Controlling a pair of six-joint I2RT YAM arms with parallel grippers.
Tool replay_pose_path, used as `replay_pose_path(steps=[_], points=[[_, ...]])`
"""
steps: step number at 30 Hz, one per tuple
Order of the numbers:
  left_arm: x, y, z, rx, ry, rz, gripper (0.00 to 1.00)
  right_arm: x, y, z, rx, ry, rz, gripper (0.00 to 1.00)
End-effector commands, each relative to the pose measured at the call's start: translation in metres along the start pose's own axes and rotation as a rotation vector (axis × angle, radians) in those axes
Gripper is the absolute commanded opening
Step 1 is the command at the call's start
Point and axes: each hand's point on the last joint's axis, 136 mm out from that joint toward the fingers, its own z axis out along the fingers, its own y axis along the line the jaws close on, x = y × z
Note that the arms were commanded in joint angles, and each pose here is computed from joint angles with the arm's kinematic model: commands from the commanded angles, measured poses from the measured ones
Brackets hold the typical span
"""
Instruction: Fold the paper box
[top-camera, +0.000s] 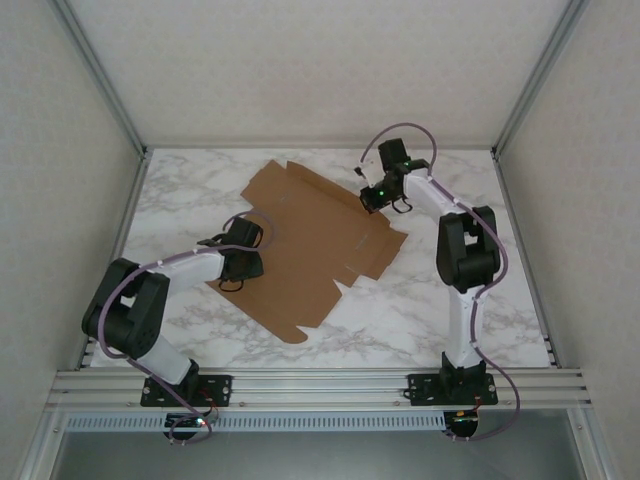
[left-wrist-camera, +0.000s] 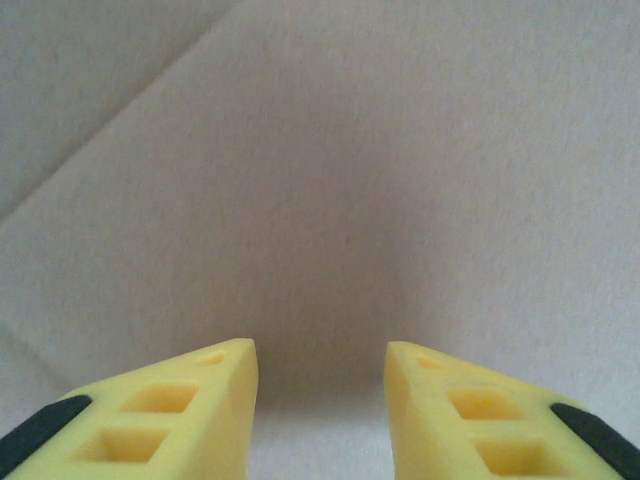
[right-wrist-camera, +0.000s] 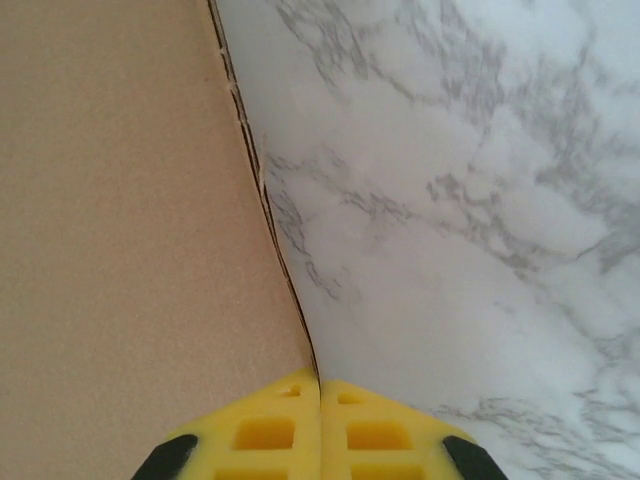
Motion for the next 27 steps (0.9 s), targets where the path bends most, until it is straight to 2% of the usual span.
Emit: replay_pose_path(steps=[1, 4, 11, 16, 19, 27], points=[[-0.020, -0.015, -0.029, 0.061, -0.033, -0.045, 0.42, -0.028, -0.009, -0.027, 0.162, -0.103, -0.152, 0.00], [-0.047, -0.043, -0.058, 0.179, -0.088, -0.081, 0.47, -0.042, -0.003, -0.043, 0.238, -0.144, -0.250, 0.00], [-0.111, -0.128, -0.130, 0.561, -0.162, -0.149, 0.72, -0.075, 0.010, -0.079, 0.416, -0.246, -0.387, 0.02], [-0.160, -0.168, -0.160, 0.793, -0.193, -0.270, 0.73, -0.089, 0.028, -0.102, 0.457, -0.339, -0.435, 0.01], [-0.182, -0.193, -0.166, 0.924, -0.181, -0.333, 0.73, -0.091, 0.037, -0.107, 0.482, -0.352, -0.472, 0.01], [-0.220, -0.231, -0.148, 1.039, -0.139, -0.422, 0.73, -0.097, 0.057, -0.124, 0.519, -0.393, -0.529, 0.01]])
